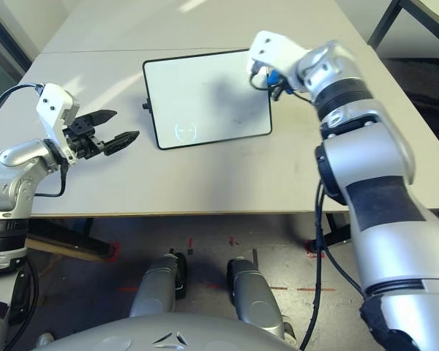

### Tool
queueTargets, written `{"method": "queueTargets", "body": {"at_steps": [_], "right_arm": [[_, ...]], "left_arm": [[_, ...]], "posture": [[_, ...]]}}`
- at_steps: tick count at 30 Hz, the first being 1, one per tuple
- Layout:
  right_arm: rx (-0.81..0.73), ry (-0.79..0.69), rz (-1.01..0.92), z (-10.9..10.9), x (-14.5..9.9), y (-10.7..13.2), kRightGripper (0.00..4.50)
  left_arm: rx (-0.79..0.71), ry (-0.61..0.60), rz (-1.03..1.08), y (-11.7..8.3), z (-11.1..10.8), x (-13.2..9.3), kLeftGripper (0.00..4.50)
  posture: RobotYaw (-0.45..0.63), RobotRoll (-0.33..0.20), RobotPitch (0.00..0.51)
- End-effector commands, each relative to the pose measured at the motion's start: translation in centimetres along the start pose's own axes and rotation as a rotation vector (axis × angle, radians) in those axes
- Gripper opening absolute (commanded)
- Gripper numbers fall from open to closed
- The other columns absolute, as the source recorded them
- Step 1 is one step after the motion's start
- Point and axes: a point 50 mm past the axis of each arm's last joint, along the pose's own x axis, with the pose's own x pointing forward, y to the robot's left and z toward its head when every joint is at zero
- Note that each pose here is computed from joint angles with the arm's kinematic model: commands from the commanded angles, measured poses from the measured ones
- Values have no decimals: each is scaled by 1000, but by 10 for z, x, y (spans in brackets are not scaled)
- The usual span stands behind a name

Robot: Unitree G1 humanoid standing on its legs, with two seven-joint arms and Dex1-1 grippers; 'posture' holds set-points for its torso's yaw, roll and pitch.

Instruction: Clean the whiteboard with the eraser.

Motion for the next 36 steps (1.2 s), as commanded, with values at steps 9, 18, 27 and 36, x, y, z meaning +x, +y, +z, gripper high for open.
{"method": "queueTargets", "body": {"at_steps": [9, 18, 27, 36], "right_arm": [[338, 159, 109, -66, 12, 12, 239], [375, 150, 150, -66, 24, 28, 239], [401, 199, 127, -82, 31, 36, 239], [482, 129, 119, -76, 24, 26, 2678]], "left_arm": [[4, 1, -8, -2, -4, 5, 4500], [7, 4, 12, 0, -5, 2, 4500], [13, 10, 21, 2, -4, -2, 4500], [17, -7, 54, 8, 1, -6, 4500]], "posture": [[-33, 0, 146], [-18, 0, 143], [-4, 0, 139], [-3, 0, 137]]}}
